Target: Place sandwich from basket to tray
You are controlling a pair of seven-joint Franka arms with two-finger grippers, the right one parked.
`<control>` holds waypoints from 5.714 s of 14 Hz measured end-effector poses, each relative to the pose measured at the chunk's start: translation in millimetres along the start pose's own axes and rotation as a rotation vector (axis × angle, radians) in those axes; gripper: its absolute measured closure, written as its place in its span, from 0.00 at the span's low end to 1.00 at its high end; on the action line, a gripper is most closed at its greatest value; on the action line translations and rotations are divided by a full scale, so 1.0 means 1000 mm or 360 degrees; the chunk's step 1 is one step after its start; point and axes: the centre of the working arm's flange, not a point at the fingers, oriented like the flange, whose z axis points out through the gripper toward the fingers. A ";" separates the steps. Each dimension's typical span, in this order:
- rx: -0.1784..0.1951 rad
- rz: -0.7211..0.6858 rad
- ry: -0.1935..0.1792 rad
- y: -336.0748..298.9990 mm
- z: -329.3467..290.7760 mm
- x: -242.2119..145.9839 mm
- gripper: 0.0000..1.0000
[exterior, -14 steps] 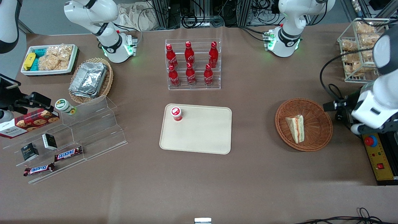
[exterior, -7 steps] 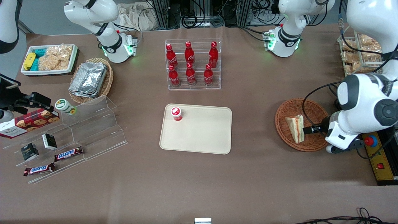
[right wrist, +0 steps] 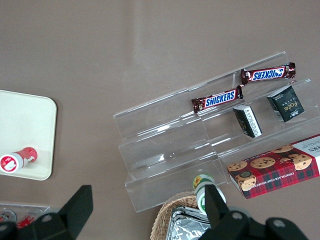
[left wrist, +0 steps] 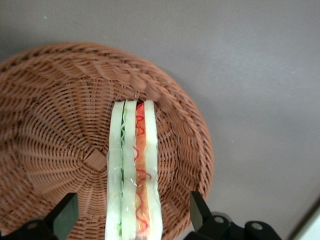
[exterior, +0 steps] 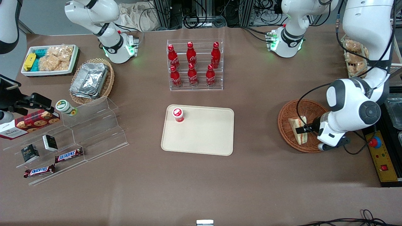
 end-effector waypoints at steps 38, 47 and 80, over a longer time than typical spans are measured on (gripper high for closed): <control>-0.0037 0.0570 0.0036 0.391 -0.060 -0.148 0.69; 0.0009 0.0471 -0.0009 0.381 0.098 -0.097 0.69; 0.0192 0.0523 0.0095 -0.007 -0.345 -0.057 0.00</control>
